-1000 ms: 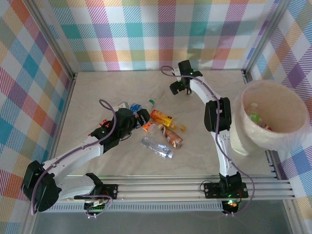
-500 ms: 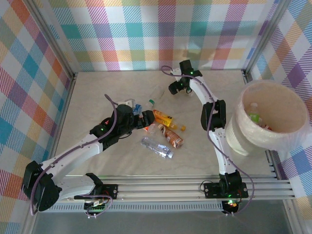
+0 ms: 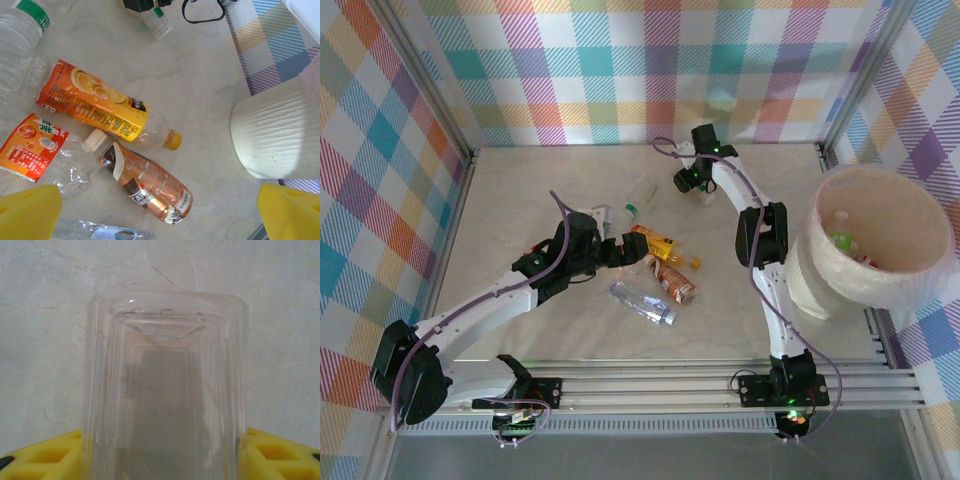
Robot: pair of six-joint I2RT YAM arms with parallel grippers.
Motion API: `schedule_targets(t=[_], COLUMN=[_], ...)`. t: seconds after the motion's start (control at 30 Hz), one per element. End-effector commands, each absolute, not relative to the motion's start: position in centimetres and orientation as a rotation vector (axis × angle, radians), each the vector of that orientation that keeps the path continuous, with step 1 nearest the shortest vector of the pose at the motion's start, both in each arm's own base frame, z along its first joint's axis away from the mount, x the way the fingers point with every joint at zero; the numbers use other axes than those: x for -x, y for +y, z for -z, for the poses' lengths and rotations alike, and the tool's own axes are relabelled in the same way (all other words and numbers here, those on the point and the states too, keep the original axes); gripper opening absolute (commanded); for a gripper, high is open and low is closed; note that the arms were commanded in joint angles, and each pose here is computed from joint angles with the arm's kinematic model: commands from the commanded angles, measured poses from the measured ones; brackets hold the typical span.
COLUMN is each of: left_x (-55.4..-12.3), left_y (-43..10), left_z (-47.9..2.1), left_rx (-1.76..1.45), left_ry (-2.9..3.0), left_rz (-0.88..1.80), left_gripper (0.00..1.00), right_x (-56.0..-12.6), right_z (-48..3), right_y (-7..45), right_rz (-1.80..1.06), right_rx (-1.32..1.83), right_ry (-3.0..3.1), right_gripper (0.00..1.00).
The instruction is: Put the plastic bottles in the bin
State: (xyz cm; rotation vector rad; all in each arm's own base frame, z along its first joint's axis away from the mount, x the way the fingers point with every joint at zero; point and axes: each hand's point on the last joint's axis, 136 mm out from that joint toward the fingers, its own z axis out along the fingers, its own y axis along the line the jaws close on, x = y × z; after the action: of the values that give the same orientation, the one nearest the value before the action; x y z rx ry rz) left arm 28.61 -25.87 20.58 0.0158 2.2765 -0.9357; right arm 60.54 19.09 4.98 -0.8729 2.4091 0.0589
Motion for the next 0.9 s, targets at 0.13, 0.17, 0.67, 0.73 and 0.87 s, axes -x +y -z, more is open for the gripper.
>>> schedule_targets(t=[0.13, 0.17, 0.67, 0.73, 0.87], left_x=[-28.9, -28.9, -27.6, -27.5, -27.4], left_y=[-27.0, -27.1, -31.7, -32.0, -32.6], left_z=[-22.6, -22.6, -24.0, -24.3, -24.8], left_rx=[-0.079, -0.083, -0.229, -0.235, -0.242], left_ry=[2.206, 2.205, 2.159, 2.148, 2.122], left_rz=[0.999, 1.002, 1.139, 1.149, 1.174], left_gripper=[1.0, 1.0, 1.0, 1.0, 1.0], right_x=[-59.6, -59.1, -45.0, -43.0, -39.6], right_z=[-13.7, -14.3, -26.4, -28.2, -31.5], right_y=[18.8, 18.9, 19.3, 19.1, 18.2], right_rz=[-0.059, -0.071, -0.425, -0.458, -0.486], right_rx=[0.744, 0.735, 0.647, 0.636, 0.593], right_ry=[2.259, 2.251, 2.079, 2.049, 1.984], right_gripper=[0.54, 0.53, 0.5, 0.5, 0.5])
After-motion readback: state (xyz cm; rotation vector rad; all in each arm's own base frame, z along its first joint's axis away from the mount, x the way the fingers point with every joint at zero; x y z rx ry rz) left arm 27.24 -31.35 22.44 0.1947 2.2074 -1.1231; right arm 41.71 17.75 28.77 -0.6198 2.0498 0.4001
